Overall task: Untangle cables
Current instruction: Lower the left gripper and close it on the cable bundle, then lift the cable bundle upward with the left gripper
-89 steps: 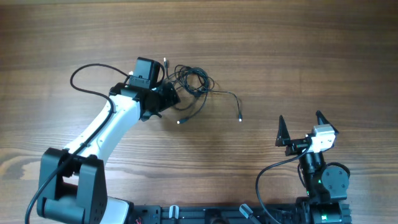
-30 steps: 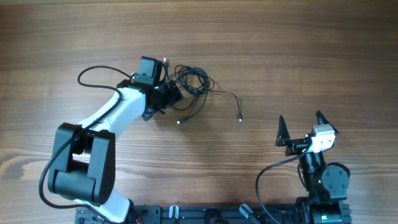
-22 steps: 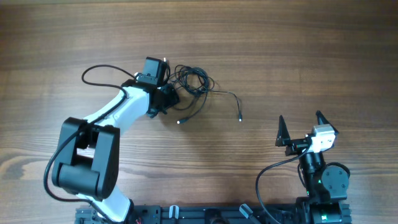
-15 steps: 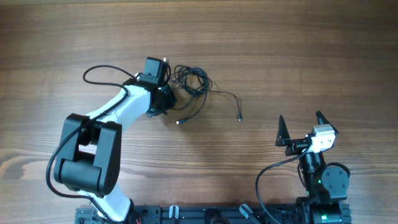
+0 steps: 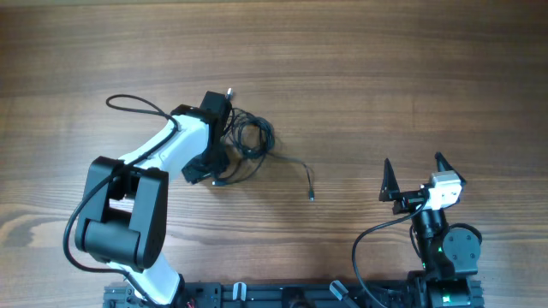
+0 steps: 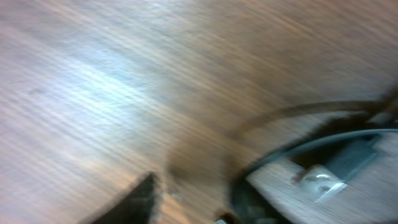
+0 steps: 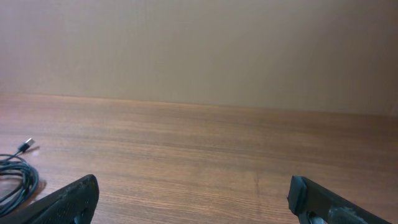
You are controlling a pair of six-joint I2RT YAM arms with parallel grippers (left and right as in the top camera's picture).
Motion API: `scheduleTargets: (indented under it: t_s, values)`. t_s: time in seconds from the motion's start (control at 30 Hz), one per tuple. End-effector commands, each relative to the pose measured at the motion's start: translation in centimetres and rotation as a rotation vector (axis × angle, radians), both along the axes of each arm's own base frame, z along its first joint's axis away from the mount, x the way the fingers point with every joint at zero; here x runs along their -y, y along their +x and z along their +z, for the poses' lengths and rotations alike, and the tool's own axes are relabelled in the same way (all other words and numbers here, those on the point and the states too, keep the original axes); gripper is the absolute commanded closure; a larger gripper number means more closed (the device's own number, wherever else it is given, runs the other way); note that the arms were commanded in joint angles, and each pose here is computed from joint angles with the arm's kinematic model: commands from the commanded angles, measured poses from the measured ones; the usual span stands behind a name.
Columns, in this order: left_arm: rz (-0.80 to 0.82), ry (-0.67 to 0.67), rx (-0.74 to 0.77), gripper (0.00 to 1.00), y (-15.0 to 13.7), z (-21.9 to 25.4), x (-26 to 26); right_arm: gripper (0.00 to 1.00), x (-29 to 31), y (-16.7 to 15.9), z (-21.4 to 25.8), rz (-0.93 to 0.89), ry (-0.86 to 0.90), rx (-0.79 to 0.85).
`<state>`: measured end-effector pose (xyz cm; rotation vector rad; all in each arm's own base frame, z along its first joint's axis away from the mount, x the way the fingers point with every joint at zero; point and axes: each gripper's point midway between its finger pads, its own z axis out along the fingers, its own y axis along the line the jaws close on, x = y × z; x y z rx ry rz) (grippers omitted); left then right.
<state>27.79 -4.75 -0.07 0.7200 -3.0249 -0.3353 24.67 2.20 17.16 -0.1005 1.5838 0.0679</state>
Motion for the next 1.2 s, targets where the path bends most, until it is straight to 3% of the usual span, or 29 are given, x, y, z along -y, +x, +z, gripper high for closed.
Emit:
scheduleTargets:
  t_s: [0.0, 0.2, 0.33, 0.43, 0.87, 1.07, 1.13, 1.17]
  values:
    - [0.001, 0.13, -0.038, 0.36, -0.3, 0.3, -2.8, 0.0, 0.3, -0.1, 0.4, -0.017, -0.004, 0.018]
    - [-0.011, 0.07, 0.064, 0.32, 4.8, 5.5, -1.0, 0.0, 0.3, -0.1, 0.4, -0.017, -0.005, 0.018]
    - [-0.141, -0.236, 0.172, 0.29, 8.8, 7.4, 4.7, 0.0, 0.3, -0.1, 0.4, -0.017, -0.004, 0.018]
    - [-0.174, -0.32, 0.212, 0.29, 9.9, 7.1, 6.5, 0.0, 0.3, -0.1, 0.4, -0.017, -0.004, 0.018]
    - [-0.235, -0.231, 0.101, 0.29, 6.5, -0.5, 7.2, 0.0, 0.3, -0.1, 0.4, -0.017, -0.005, 0.018]
    - [-0.242, -0.24, 0.173, 0.46, 7.7, -1.3, 7.5, 0.0, 0.3, -0.1, 0.4, -0.017, -0.004, 0.018]
    - [-0.241, -0.25, 0.197, 0.68, 8.3, -0.6, 7.6, 0.0, 0.3, -0.1, 0.4, -0.017, -0.005, 0.018]
    - [-0.241, -0.259, 0.211, 0.72, 8.5, 0.0, 7.7, 0.0, 0.3, -0.1, 0.4, -0.017, -0.004, 0.018]
